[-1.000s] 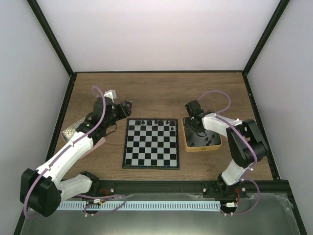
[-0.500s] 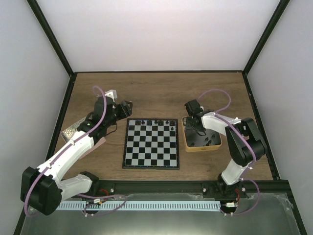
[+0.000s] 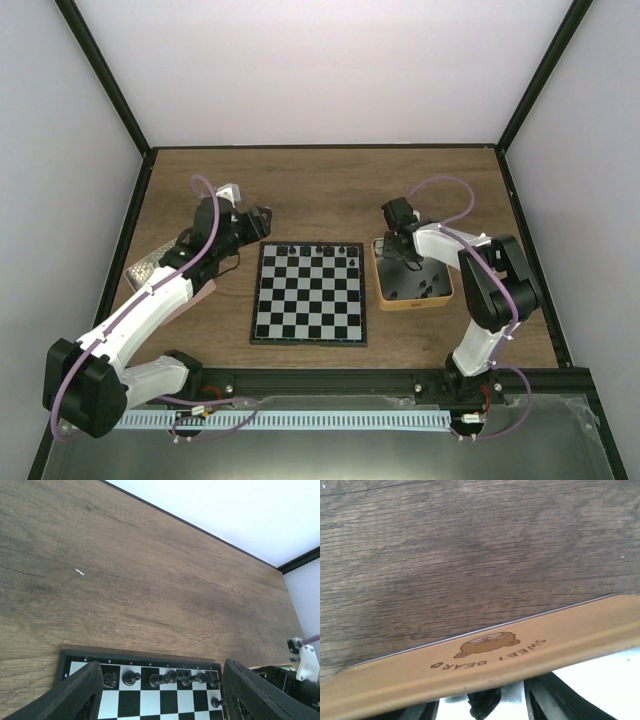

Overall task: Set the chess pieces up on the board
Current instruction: Pick up the chess piece from the storage box.

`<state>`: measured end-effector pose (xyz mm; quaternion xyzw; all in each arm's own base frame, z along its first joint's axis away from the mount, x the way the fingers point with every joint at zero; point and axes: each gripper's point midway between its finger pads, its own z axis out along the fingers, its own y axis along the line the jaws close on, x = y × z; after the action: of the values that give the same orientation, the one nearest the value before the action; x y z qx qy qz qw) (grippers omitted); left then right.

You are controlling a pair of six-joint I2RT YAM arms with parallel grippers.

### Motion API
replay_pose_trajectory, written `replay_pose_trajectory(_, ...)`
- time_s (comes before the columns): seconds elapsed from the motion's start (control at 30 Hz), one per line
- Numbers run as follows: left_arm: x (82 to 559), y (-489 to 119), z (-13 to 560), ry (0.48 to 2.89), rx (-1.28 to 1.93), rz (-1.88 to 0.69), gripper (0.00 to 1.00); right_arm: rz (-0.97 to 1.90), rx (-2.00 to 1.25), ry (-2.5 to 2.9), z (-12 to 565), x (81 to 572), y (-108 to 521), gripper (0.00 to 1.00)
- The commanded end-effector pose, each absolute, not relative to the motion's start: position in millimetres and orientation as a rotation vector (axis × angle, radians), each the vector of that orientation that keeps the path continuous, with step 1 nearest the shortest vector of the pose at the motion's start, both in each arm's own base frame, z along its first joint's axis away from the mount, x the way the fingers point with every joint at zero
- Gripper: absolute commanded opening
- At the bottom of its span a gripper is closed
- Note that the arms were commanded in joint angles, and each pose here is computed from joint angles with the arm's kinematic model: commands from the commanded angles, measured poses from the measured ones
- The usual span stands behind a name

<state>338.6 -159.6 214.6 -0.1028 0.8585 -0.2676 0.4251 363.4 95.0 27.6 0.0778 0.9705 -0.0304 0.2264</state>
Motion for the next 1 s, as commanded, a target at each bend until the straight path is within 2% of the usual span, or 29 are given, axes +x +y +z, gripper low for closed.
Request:
replay_pose_trajectory(0.0,343,-161,229,2.113,-0.243,-0.679,0.68,-0.047,0.194,2.661,35,373,99,0.43)
replay_pose_trajectory(0.1,342,-160,227,2.115,-0.245,-0.678,0.68,0.009,0.182,2.682,35,364,104,0.37)
replay_pose_trajectory(0.37,344,-162,224,2.121,-0.243,-0.681,0.68,0.046,0.154,2.728,30,347,107,0.38)
replay_pose_trajectory(0.57,344,-162,222,2.124,-0.244,-0.683,0.68,0.04,0.112,2.729,32,348,110,0.24)
replay_pose_trajectory(0.83,343,-163,223,2.124,-0.238,-0.692,0.68,0.033,0.1,2.709,35,350,112,0.14)
replay_pose_trajectory(0.97,342,-168,226,2.12,-0.215,-0.725,0.68,0.05,0.134,2.635,52,355,110,0.12)
